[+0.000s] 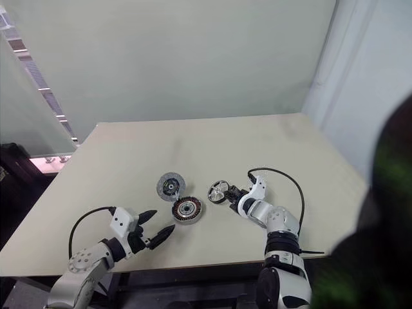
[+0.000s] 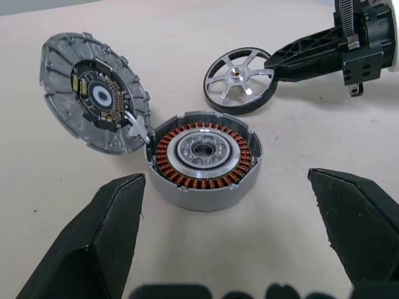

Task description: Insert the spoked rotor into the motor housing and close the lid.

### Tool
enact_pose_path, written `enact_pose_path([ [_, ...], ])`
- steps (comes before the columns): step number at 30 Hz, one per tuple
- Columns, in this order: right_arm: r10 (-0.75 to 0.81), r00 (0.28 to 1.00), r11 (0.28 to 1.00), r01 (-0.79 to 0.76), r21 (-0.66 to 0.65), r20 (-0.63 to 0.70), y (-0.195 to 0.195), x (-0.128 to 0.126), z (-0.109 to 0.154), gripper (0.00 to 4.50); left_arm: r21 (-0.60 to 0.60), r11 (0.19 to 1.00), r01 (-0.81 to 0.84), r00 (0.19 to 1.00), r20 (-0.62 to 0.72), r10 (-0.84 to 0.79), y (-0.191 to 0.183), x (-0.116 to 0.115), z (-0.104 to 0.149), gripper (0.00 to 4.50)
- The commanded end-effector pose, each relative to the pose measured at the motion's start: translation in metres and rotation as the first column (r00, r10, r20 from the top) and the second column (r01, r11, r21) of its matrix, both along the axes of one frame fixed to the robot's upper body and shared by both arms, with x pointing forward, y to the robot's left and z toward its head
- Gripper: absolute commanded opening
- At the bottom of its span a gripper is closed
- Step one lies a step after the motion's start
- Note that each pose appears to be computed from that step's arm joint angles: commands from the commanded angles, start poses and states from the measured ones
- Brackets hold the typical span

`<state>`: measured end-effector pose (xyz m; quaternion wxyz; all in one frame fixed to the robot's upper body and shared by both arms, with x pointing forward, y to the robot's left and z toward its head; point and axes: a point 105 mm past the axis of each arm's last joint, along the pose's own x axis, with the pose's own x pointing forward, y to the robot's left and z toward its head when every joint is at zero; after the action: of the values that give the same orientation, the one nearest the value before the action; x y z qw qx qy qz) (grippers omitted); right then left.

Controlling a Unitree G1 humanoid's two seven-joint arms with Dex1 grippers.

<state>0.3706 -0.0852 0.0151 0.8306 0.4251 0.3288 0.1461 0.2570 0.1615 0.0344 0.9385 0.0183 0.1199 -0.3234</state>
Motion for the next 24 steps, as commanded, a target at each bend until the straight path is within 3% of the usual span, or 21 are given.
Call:
enact_pose_path([
  [1,-0.033,0.999,0.999,0.031,0.043,0.035,-0.007,0.004,0.015,0.40,-0.001,1.000,0.010,0.999,0.045,-0.010,-0.002,0.003,0.011,4.50],
  [12,0.057,0.998,0.925,-0.061,0.374,0.023,0.032,-0.016,0.053,0.40,0.003,1.000,-0.008,0.999,0.040,0.008,0.006,0.003,0.011,4.50],
  [24,0.206,0.978,0.906,-0.188,0.378,-0.008,0.087,-0.046,0.055,0.40,0.000,1.000,-0.020,0.999,0.039,0.020,0.008,0.002,0.010,4.50],
])
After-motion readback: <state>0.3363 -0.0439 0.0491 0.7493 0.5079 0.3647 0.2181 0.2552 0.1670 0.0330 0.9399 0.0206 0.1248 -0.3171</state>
